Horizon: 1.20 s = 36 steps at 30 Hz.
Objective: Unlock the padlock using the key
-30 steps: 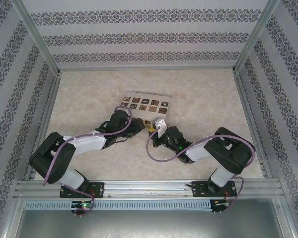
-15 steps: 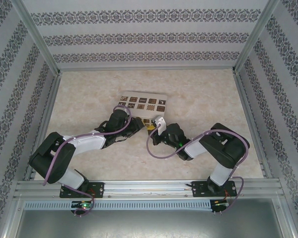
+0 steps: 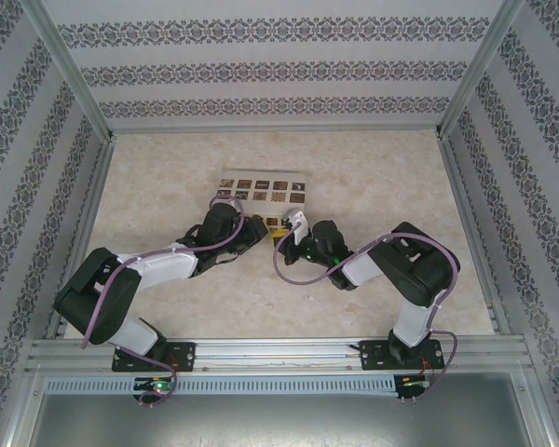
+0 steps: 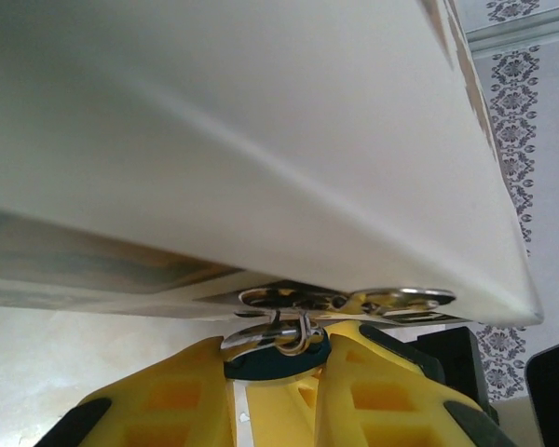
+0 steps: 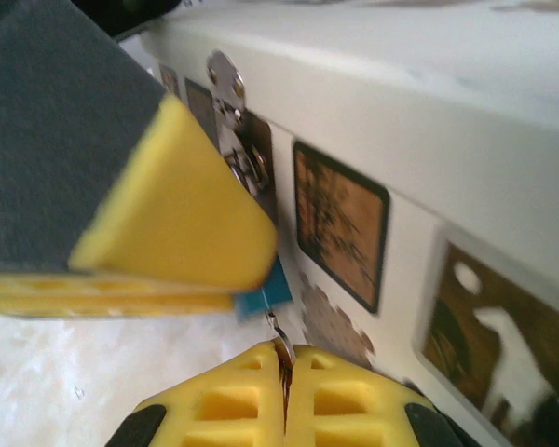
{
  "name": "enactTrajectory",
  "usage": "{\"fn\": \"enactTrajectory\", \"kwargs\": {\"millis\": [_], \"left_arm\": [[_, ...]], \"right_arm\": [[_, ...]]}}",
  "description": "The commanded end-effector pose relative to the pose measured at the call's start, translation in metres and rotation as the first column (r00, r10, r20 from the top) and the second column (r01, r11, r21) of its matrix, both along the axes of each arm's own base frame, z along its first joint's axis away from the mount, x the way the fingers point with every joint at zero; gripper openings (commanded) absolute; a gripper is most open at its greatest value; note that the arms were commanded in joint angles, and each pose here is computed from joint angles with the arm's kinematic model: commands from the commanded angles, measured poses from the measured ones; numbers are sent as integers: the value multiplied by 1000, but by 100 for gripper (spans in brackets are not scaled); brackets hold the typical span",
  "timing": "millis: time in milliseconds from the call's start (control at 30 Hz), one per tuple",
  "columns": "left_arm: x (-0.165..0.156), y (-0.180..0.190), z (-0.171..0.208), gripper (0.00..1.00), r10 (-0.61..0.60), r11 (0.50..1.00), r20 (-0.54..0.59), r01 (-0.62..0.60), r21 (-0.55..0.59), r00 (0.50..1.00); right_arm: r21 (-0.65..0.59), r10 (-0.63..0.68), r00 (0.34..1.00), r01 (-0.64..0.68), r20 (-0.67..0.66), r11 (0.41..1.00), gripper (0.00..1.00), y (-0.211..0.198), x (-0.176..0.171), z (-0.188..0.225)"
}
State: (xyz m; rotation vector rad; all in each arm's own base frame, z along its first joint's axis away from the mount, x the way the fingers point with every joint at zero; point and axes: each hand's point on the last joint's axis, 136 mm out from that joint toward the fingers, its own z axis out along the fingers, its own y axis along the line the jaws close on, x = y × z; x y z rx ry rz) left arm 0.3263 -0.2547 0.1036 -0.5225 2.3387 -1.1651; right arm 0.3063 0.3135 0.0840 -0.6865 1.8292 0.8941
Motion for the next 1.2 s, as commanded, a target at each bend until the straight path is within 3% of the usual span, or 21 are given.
{"fn": "enactTrajectory", "kwargs": {"millis": [0, 500, 1000, 1167], "left_arm": [[-31, -46, 30, 22, -243, 960, 10, 242, -141, 970], [-32, -49, 19, 22, -261, 955, -6, 258, -144, 965], [-20, -36, -7, 22, -209, 970, -24, 204, -134, 978], [-19, -27, -1, 31, -193, 974, -12, 191, -118, 981]], "right_arm": [[106, 15, 993, -27, 115, 994, 0, 16, 19, 46], [134, 33, 992, -50, 124, 990, 0, 26, 25, 62], [65, -54, 997, 58, -50, 996, 0, 15, 9, -14], [50, -77, 993, 81, -88, 995, 0, 11, 4, -27]]}}
